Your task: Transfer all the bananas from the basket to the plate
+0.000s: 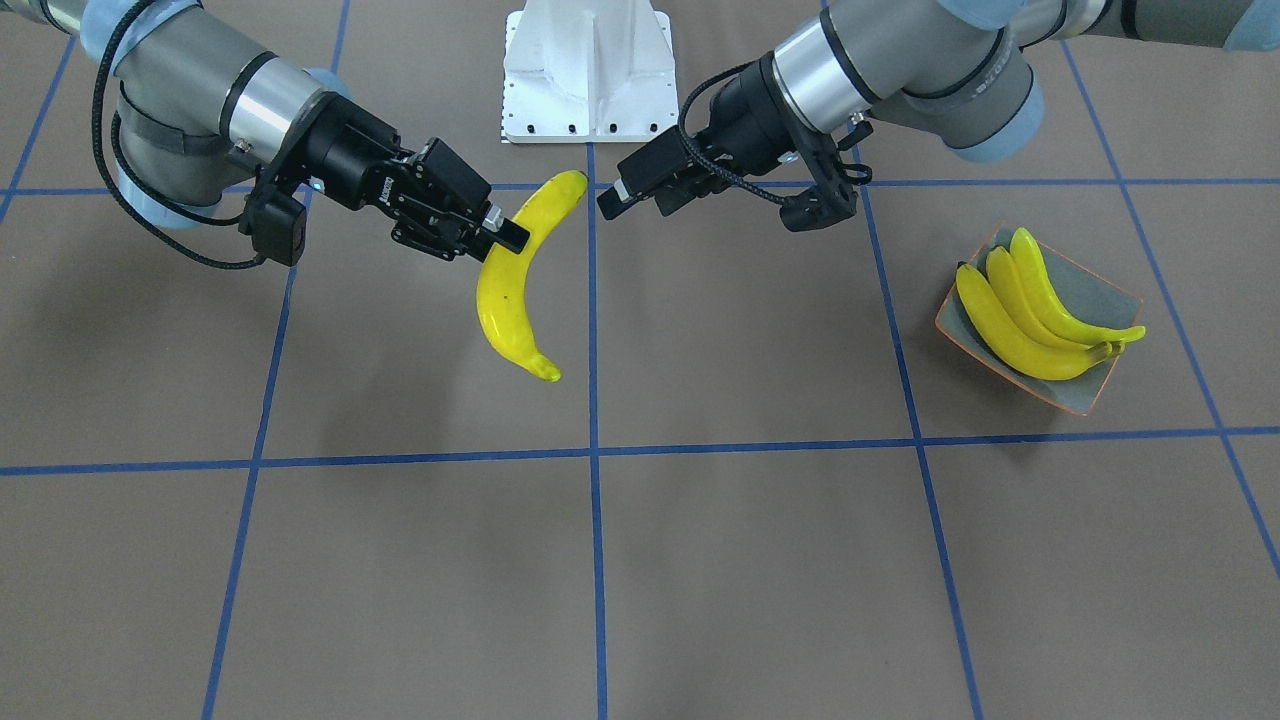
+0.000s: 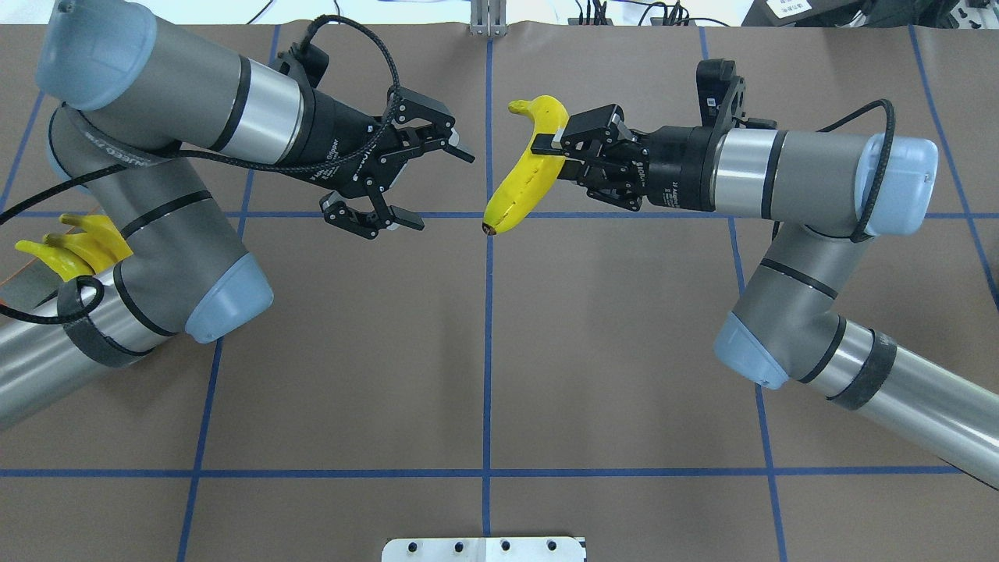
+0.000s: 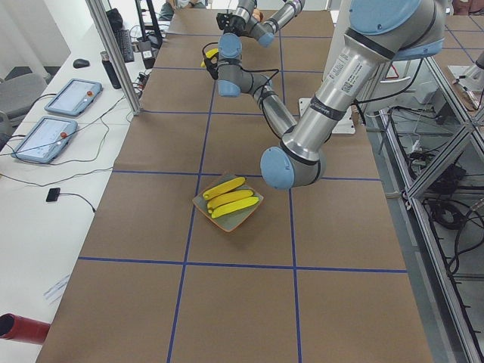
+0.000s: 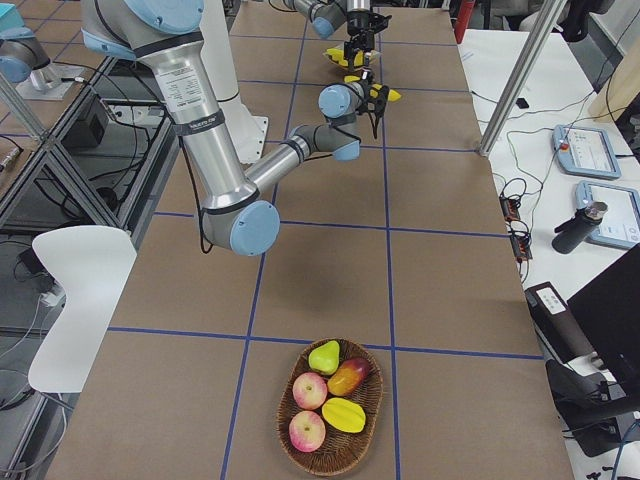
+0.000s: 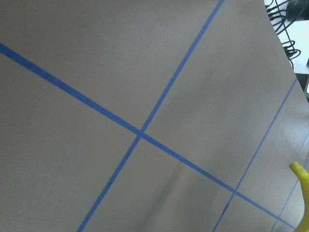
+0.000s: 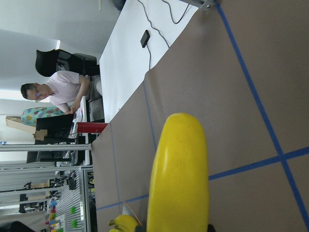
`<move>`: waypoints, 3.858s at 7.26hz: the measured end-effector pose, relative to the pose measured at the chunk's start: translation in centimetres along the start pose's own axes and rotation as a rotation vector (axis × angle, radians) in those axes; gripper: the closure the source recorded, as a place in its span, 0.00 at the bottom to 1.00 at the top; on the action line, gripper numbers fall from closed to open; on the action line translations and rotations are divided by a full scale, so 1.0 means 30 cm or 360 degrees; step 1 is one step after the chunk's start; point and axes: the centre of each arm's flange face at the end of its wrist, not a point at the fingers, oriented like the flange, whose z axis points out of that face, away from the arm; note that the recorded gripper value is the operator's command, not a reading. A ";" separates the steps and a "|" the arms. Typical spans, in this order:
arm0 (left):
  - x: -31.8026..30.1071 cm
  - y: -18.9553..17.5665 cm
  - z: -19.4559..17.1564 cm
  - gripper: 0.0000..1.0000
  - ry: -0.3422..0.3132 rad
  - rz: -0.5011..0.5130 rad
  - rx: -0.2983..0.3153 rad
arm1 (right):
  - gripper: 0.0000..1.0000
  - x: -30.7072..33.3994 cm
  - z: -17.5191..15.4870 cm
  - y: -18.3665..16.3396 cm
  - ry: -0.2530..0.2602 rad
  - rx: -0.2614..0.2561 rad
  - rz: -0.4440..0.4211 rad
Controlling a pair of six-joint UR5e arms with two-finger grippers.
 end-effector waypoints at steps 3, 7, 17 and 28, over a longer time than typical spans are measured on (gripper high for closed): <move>0.013 0.060 -0.055 0.00 0.0139 0.0096 -0.0080 | 1.00 -0.032 -0.035 0.043 -0.0198 -0.0104 0.0176; 0.020 0.116 -0.109 0.00 0.0335 0.0164 -0.0211 | 1.00 0.001 -0.029 0.115 -0.0494 -0.0200 0.0285; 0.012 0.195 -0.115 0.02 0.0438 0.0156 -0.0358 | 1.00 0.012 0.009 0.235 -0.0851 -0.0284 0.0343; 0.006 0.247 -0.115 1.00 0.0469 0.0196 -0.0422 | 0.00 0.016 0.002 0.243 -0.0867 -0.0299 0.0347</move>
